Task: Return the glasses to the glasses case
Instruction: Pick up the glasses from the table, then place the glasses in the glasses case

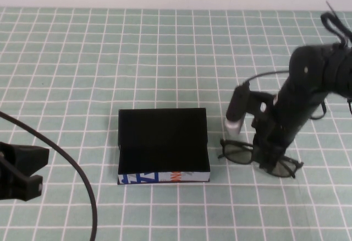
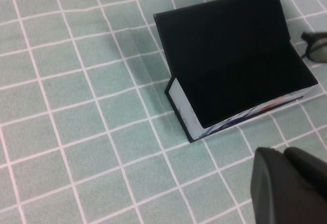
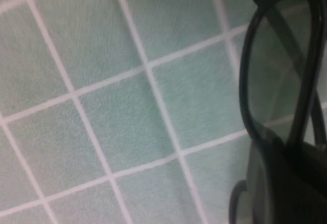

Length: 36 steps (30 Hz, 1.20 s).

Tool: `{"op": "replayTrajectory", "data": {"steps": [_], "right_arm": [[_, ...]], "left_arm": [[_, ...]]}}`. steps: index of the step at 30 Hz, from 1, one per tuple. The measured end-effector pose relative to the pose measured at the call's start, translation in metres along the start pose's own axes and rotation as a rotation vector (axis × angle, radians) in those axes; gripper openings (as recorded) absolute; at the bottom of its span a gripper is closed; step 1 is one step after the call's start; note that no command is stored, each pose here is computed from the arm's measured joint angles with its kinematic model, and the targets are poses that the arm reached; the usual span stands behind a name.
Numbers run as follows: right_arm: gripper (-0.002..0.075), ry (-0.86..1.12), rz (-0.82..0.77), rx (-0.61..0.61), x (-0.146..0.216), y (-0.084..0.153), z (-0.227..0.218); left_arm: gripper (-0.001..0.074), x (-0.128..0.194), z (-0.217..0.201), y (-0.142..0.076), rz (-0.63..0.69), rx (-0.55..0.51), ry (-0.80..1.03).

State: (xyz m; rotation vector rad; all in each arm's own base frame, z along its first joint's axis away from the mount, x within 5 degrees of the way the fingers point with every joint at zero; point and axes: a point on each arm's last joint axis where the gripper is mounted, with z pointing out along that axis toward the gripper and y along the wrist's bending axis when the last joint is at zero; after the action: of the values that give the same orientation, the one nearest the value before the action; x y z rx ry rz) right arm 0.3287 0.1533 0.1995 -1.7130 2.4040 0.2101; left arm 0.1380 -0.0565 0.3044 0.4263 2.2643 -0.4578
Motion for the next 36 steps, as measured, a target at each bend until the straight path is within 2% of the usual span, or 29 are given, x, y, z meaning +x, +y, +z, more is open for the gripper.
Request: {"op": "replayTrajectory", "data": {"steps": [8,11,16,20,26,36], "right_arm": [[0.0013,-0.030,-0.045,-0.005,-0.027,-0.012,-0.054],[0.0013,-0.112,-0.048,0.007,-0.041,-0.014,-0.076],[0.0013,-0.233,-0.105,0.002,-0.068,-0.002,-0.097],[0.0013,-0.237,-0.212,-0.029,-0.096,0.023,-0.090],[0.0013,-0.199,-0.329,-0.083,-0.133,0.049,-0.055],[0.0013,-0.137,-0.390,-0.140,-0.145,0.051,-0.011]], "left_arm": [[-0.0002,0.000,0.000,0.000,0.017,0.000,0.000],[-0.0002,0.000,0.000,0.000,0.019,0.001,0.002],[-0.0002,0.000,0.000,0.000,0.018,0.001,0.002],[-0.0002,0.000,0.000,0.000,0.018,0.001,0.002],[-0.0002,0.000,0.000,0.000,0.020,0.000,0.002],[-0.0002,0.001,0.000,0.000,0.020,0.001,0.006]]}}
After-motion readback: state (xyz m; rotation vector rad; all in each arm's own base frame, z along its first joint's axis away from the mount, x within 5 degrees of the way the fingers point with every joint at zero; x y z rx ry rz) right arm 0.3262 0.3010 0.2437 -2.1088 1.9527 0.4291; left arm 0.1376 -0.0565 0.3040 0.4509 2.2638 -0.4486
